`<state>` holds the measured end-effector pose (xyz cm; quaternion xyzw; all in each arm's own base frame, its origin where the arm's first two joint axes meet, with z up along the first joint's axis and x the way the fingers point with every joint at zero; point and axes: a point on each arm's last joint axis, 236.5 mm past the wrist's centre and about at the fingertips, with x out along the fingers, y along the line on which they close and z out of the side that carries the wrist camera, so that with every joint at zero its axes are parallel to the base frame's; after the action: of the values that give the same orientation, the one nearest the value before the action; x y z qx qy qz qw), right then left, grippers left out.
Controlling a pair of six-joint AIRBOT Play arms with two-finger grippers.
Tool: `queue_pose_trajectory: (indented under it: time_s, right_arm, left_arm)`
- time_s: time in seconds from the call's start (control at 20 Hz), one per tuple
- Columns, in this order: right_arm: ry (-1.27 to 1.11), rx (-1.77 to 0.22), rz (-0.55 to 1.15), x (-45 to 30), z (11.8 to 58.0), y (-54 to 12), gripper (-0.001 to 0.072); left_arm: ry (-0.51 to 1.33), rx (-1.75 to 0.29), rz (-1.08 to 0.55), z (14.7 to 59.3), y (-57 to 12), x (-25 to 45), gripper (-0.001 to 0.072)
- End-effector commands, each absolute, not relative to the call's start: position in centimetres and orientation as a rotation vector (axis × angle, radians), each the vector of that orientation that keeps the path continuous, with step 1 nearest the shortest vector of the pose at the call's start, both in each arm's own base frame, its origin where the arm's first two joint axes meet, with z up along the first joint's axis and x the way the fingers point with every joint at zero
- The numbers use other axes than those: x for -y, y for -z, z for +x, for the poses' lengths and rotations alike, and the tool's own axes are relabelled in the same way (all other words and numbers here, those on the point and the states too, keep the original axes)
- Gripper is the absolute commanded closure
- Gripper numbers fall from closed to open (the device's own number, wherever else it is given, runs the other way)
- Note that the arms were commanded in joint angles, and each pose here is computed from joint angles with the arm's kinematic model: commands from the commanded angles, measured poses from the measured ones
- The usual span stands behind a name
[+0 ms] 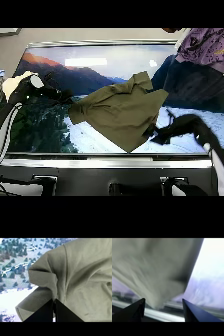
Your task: Fold the clothes and pants, and hang the long-sleeved shirts on hangers.
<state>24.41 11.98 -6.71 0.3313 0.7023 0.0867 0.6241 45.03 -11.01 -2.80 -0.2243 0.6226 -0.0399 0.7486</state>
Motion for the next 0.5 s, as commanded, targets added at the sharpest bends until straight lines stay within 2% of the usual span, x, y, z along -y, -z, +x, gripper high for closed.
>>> queue_pose_trajectory:
  time_s: [0.0,0.3,0.4,0.45]
  right_arm:
    - [-0.14,-1.671,0.721,-14.6,19.3,10.2,0.018]
    - [-0.061,-1.493,0.746,-15.0,23.2,10.8,0.02]
    - [-0.04,-1.448,0.763,-14.8,24.2,10.8,0.0269]
    - [-0.043,-1.441,0.765,-14.8,24.5,10.6,0.0451]
  left_arm:
    - [0.086,-1.361,-0.491,45.1,2.8,11.0,0.0692]
    - [0.088,-1.36,-0.488,45.1,2.8,11.0,0.0692]
    - [0.085,-1.359,-0.481,45.1,2.9,10.8,0.0692]
    - [0.084,-1.359,-0.482,45.1,2.9,10.8,0.0692]
